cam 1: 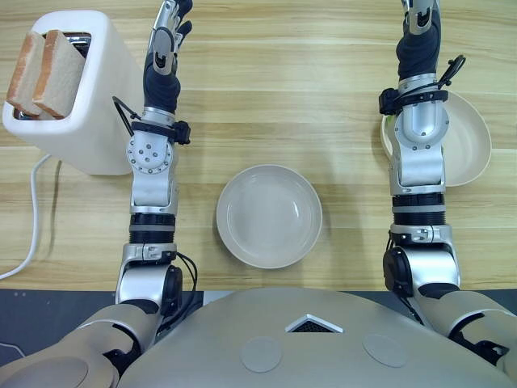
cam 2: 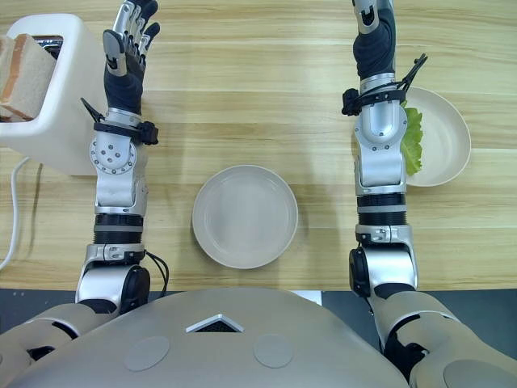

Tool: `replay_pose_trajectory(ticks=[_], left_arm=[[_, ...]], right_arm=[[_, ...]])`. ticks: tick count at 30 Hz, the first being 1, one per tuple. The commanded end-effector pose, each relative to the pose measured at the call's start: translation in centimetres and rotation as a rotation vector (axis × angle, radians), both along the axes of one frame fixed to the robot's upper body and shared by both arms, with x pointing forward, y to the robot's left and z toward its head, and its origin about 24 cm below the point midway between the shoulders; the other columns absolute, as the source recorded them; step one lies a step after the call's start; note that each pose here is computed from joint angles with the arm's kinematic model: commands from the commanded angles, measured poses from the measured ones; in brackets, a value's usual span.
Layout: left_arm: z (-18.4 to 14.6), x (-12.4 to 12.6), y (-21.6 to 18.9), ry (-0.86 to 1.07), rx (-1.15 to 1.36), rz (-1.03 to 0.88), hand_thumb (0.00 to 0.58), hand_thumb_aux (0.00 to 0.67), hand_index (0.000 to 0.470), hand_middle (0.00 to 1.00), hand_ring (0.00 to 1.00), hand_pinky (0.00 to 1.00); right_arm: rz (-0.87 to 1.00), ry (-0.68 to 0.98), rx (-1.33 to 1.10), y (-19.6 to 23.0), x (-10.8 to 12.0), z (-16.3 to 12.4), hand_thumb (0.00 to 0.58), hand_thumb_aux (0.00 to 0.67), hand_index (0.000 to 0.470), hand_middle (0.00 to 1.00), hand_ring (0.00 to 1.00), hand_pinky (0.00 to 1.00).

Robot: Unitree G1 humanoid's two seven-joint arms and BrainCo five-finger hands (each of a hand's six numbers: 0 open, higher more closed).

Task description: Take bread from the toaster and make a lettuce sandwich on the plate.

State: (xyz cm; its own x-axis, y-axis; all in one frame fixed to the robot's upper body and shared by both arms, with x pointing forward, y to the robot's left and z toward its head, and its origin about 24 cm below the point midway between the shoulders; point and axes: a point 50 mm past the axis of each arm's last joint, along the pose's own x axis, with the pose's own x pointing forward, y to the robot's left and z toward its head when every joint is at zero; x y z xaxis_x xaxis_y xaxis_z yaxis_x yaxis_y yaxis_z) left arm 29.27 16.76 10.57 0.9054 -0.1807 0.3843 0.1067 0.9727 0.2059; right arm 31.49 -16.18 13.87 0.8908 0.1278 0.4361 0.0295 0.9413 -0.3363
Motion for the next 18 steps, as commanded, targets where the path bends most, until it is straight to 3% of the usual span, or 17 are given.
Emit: replay_pose_trajectory(ticks=[1,7,14,18], left_arm=[[-0.2,0.1,0.0,0.012,0.018,-0.002,0.0,0.0,0.0,0.0,0.0,0.0],[0.2,0.0,-0.2,0.001,0.058,0.002,0.0,0.0,0.0,0.0,0.0,0.0],[11.2,-3.8,2.4,-0.258,0.383,0.183,0.0,0.0,0.0,0.0,0.0,0.0],[14.3,-5.5,6.8,-0.243,0.684,0.414,0.0,0.0,0.0,0.0,0.0,0.0]], right_arm=[[0.001,0.01,-0.015,0.2,0.1,-0.1,0.0,0.0,0.0,0.0,0.0,0.0],[-0.003,0.009,-0.016,0.3,0.0,-0.2,0.0,0.0,0.0,0.0,0.0,0.0],[-0.01,0.019,-0.021,0.7,-0.1,-0.6,0.0,0.0,0.0,0.0,0.0,0.0],[-0.021,0.014,-0.011,0.9,-0.3,-0.5,0.0,0.0,0.0,0.0,0.0,0.0]])
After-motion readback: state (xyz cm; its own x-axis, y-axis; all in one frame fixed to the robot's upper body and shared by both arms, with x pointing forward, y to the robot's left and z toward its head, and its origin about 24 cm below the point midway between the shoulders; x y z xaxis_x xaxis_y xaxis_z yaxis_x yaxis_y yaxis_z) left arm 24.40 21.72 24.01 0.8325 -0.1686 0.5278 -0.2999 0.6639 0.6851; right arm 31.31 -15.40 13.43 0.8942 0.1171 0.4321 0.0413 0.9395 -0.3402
